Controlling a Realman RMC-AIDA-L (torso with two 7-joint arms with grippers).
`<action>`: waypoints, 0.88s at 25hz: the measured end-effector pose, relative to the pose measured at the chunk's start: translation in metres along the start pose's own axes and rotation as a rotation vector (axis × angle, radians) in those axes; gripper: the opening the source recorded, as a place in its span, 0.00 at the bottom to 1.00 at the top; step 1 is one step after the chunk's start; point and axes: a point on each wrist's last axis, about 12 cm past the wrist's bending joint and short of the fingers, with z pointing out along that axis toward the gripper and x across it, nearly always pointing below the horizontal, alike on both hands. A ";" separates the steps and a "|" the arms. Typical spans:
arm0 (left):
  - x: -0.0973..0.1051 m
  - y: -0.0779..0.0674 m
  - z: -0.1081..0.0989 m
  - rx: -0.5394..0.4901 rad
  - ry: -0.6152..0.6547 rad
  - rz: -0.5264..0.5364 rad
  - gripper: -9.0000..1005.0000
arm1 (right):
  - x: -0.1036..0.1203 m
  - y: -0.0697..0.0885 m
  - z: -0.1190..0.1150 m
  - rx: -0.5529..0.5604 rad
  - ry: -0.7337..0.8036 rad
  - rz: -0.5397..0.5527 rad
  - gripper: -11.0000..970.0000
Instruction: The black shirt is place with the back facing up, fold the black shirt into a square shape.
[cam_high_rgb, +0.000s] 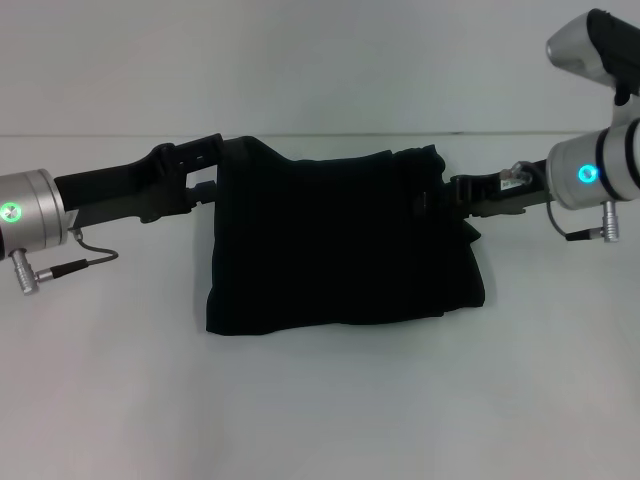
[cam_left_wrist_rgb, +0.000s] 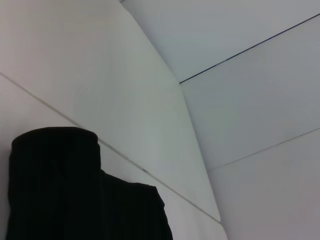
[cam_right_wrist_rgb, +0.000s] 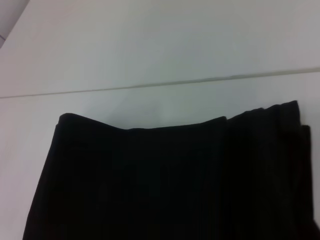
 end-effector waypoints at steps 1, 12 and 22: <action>0.000 0.000 0.000 0.001 -0.002 0.002 0.91 | 0.001 0.001 0.002 0.001 -0.002 0.001 0.67; -0.005 -0.001 0.000 0.000 -0.024 0.018 0.91 | 0.012 0.012 0.022 0.007 0.003 0.074 0.67; -0.007 0.000 -0.002 -0.006 -0.044 0.024 0.91 | 0.016 0.018 0.031 0.024 -0.017 0.069 0.67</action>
